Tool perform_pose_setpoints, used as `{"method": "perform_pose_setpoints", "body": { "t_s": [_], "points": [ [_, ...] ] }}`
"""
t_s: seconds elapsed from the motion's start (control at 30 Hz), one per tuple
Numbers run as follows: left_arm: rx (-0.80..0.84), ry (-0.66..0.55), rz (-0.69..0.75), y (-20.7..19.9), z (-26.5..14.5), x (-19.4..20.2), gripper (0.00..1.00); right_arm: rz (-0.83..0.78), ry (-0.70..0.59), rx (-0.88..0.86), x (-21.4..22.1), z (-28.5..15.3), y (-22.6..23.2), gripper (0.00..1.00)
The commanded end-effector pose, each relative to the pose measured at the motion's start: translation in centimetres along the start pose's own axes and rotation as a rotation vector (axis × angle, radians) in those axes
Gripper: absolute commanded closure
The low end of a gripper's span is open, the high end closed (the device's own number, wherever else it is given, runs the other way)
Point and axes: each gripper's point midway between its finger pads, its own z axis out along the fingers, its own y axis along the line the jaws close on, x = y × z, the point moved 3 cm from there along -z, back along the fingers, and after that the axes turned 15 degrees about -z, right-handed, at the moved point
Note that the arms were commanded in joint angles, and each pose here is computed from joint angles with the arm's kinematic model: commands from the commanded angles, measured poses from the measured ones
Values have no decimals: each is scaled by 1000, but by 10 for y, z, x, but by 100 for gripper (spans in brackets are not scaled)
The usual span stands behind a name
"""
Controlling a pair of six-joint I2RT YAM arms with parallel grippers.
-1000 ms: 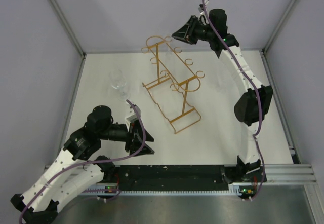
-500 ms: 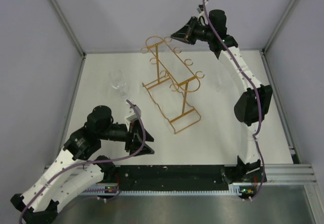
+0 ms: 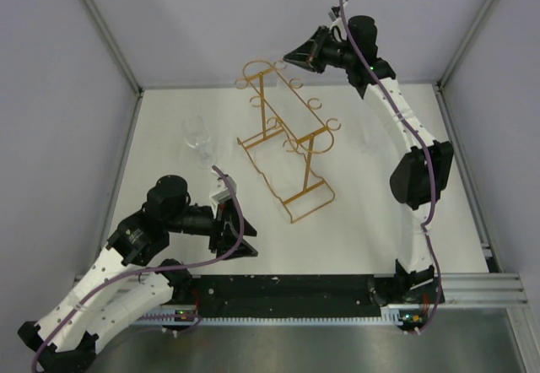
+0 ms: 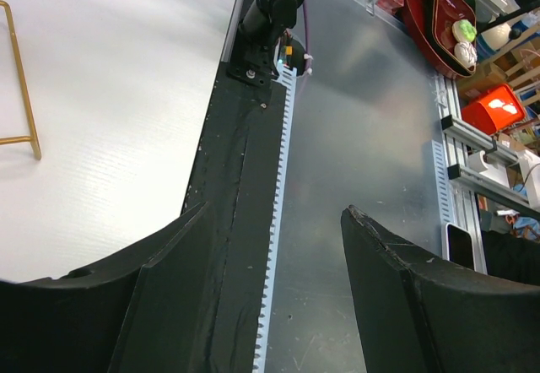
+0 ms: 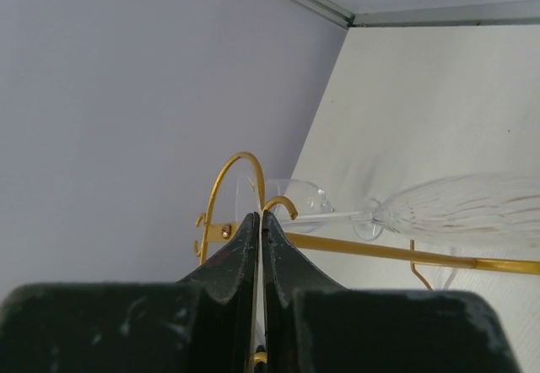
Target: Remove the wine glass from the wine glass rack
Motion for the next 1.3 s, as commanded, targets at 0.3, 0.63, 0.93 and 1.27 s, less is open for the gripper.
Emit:
{"method": "perform_pose_setpoints", "body": {
  "t_s": [0.3, 0.63, 0.93, 1.27],
  "points": [
    [15, -20, 53, -10, -3, -9, 32, -28, -116, 2, -34, -23, 15, 100],
    [9, -14, 45, -7, -2, -9, 32, -26, -143, 9, -41, -35, 11, 100],
    [5, -13, 44, -7, -2, -10, 32, -34, -185, 2, -55, -50, 18, 100],
    [28, -11, 30, -16, -3, -14, 32, -152, -234, 40, -76, -100, 42, 100]
  ]
}}
